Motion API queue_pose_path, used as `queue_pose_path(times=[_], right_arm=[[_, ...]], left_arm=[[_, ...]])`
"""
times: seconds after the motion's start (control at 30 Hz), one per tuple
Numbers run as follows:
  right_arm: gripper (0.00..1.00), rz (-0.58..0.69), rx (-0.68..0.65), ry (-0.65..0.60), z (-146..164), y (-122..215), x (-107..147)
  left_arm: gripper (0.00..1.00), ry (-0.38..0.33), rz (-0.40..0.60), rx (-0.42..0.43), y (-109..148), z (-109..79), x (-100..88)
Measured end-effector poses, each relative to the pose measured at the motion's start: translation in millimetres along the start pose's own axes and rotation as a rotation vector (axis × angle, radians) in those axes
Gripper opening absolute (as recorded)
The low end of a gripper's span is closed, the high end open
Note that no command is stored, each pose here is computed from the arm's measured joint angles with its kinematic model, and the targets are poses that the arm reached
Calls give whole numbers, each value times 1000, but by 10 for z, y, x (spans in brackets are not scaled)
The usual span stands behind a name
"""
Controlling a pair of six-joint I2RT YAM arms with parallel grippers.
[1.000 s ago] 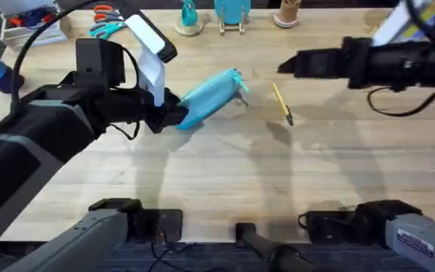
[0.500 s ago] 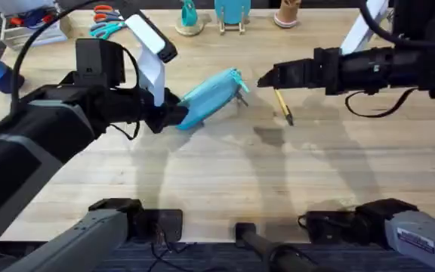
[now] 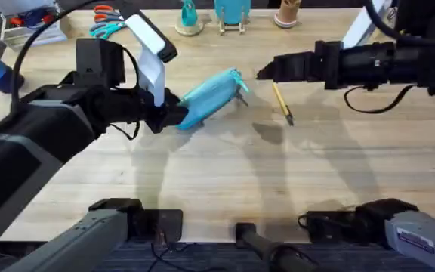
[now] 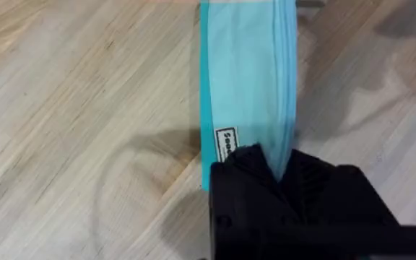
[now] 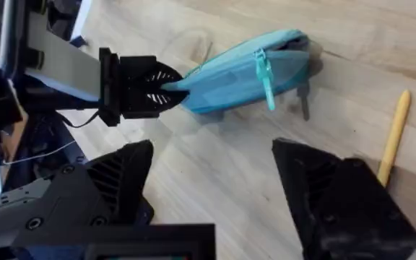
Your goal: Unzip the bag, pick up the pens from the table one at a time and place them inside, then zip the bag closed.
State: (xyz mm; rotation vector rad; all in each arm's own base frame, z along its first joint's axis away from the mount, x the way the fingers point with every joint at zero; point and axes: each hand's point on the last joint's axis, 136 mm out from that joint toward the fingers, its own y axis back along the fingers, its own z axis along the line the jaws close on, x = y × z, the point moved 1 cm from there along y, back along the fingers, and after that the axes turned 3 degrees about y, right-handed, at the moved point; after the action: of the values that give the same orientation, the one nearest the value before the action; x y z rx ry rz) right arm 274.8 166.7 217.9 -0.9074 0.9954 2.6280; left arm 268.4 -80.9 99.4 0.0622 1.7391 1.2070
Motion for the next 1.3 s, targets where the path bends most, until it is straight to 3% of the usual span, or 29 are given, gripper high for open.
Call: queue_pose_path(times=[0.27,0.53,0.83,1.3], right_arm=[[996,-3,1,-11,-119,-142,-73],[997,16,95,-87,-383,-401,-73],[997,40,168,-43,-364,-662,-4],[997,41,167,-44,-447,-1077,-3]], left_arm=[[41,0,0,0,0,0,0],[41,0,0,0,0,0,0],[41,0,0,0,0,0,0],[41,0,0,0,0,0,0]])
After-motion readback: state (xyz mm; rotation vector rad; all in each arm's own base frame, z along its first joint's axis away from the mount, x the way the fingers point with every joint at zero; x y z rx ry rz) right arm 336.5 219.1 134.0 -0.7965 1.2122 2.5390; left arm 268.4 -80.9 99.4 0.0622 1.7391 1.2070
